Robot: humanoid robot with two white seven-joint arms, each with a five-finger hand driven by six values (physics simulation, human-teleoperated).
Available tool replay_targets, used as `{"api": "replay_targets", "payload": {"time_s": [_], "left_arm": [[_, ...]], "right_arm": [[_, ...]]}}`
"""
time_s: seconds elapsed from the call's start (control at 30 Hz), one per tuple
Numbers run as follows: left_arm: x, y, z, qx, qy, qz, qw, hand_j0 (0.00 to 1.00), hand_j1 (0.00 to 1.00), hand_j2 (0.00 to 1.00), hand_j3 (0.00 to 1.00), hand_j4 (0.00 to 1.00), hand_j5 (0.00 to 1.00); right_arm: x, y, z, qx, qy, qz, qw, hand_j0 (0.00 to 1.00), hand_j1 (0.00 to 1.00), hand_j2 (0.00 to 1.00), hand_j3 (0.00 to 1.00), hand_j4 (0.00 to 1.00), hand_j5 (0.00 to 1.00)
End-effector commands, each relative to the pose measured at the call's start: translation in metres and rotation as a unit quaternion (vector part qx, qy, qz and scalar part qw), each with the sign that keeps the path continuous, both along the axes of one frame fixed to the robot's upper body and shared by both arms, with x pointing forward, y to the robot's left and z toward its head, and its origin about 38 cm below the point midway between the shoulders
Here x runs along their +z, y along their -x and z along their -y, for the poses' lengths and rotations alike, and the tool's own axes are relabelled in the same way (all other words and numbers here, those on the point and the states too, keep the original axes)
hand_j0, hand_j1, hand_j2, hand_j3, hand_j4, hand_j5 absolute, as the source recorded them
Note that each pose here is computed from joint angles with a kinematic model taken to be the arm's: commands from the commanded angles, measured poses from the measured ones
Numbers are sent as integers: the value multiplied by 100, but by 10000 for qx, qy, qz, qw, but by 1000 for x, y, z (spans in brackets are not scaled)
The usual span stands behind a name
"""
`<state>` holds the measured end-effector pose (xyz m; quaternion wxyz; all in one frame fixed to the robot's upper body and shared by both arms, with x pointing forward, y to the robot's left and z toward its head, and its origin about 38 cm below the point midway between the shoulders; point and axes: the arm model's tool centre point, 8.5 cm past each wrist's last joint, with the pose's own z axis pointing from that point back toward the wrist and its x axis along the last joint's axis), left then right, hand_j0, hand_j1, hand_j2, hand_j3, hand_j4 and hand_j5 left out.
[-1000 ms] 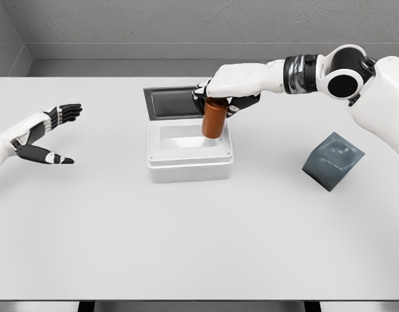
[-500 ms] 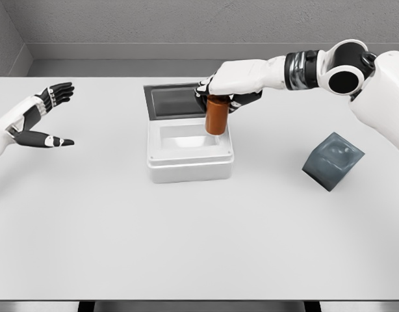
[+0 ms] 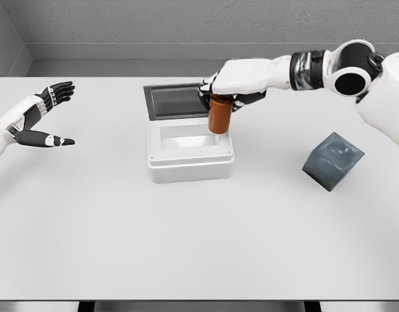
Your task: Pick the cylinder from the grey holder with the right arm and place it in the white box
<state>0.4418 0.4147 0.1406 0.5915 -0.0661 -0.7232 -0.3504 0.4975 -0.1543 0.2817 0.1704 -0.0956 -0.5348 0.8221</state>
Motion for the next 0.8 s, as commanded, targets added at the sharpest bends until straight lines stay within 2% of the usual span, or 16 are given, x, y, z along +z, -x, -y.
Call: {"api": "replay_targets", "payload": {"time_s": [0.0, 0.27, 0.4, 0.77], "left_arm": [[1, 0, -1, 15, 33, -1, 10000, 100, 100, 100, 100, 100, 100], [1, 0, -1, 14, 36, 9, 10000, 100, 100, 100, 100, 100, 100], [1, 0, -1, 11, 36, 16, 10000, 100, 100, 100, 100, 100, 100], [1, 0, -3, 32, 17, -20, 10000, 100, 100, 100, 100, 100, 100]], "right_arm": [[3, 1, 4, -14, -12, 21, 10000, 12, 12, 12, 12, 12, 12], [5, 12, 0, 161, 11, 92, 9998, 12, 12, 12, 12, 12, 12], [-1, 14, -1, 182, 28, 39, 9998, 12, 12, 12, 12, 12, 12], [0, 14, 0, 169, 8, 57, 9998, 12, 12, 12, 12, 12, 12]]}}
